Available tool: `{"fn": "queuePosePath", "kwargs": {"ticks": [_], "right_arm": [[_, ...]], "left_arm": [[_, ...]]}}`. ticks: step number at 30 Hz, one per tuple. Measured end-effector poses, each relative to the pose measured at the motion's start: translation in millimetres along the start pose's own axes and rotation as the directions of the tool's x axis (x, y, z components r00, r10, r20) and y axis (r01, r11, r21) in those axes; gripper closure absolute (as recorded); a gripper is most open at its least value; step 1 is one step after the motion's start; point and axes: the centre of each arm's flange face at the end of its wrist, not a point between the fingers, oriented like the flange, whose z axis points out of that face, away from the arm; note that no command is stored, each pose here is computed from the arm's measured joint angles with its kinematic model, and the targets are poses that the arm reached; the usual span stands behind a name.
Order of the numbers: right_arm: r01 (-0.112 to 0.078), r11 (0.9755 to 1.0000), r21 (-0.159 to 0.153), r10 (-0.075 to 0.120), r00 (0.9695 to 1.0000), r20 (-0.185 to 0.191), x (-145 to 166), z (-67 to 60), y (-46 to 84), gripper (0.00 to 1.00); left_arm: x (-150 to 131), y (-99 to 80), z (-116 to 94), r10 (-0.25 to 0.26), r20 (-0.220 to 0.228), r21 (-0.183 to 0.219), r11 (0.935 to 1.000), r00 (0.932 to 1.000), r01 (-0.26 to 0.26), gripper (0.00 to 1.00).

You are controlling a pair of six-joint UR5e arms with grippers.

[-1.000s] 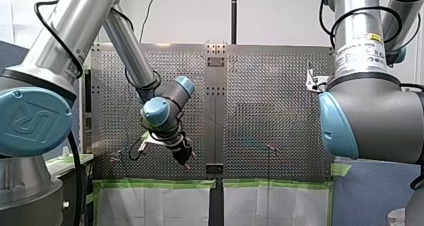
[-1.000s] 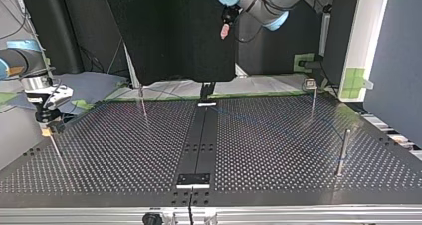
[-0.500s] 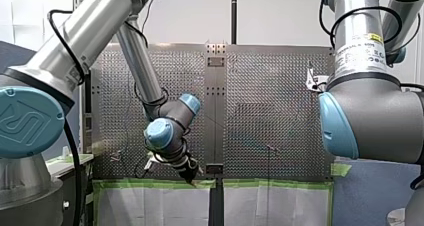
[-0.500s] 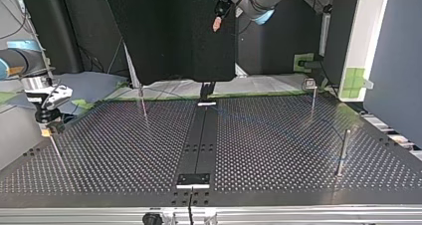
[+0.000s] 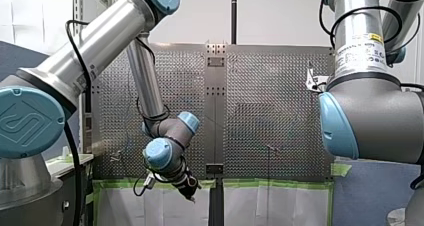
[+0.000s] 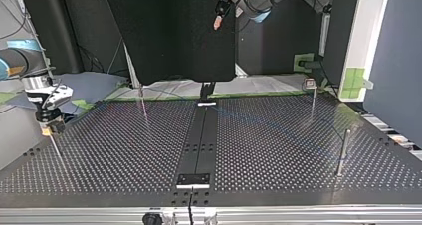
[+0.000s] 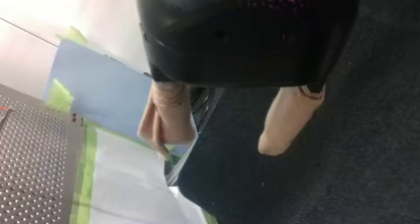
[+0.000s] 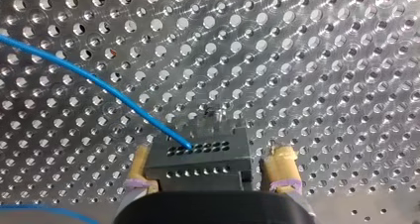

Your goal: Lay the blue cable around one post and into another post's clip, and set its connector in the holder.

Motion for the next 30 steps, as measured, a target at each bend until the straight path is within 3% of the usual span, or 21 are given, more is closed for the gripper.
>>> {"fn": "queuePosePath", "kwargs": {"ticks": [7, 14, 20, 30], "right_arm": [[0.0, 1.0, 0.0, 0.0, 1.0, 0.002, -0.9, -0.1, -0.1, 0.02], [0.002, 1.0, 0.0, -0.002, 1.0, 0.002, -1.9, 0.2, -0.2, 0.02], [0.009, 0.9999, 0.004, -0.009, 1.0, -0.002, -1.8, 1.0, -1.2, 0.02], [0.022, 0.9997, 0.009, -0.022, 0.9998, 0.001, -2.3, 1.1, -3.0, 0.02]], "left_arm": [[-2.1, -2.4, 8.1, -0.016, 0.06, 0.008, 0.9998, 0.9981, 0.015, 0.02], [-9.1, -5.4, 14.4, -0.033, 0.129, 0.019, 0.9993, 0.9911, 0.031, 0.02], [-15.4, -8.0, 19.0, -0.05, 0.186, 0.03, 0.9985, 0.9813, 0.045, 0.02], [-27.1, -11.7, 26.3, -0.078, 0.282, 0.049, 0.9965, 0.9563, 0.067, 0.02]]}}
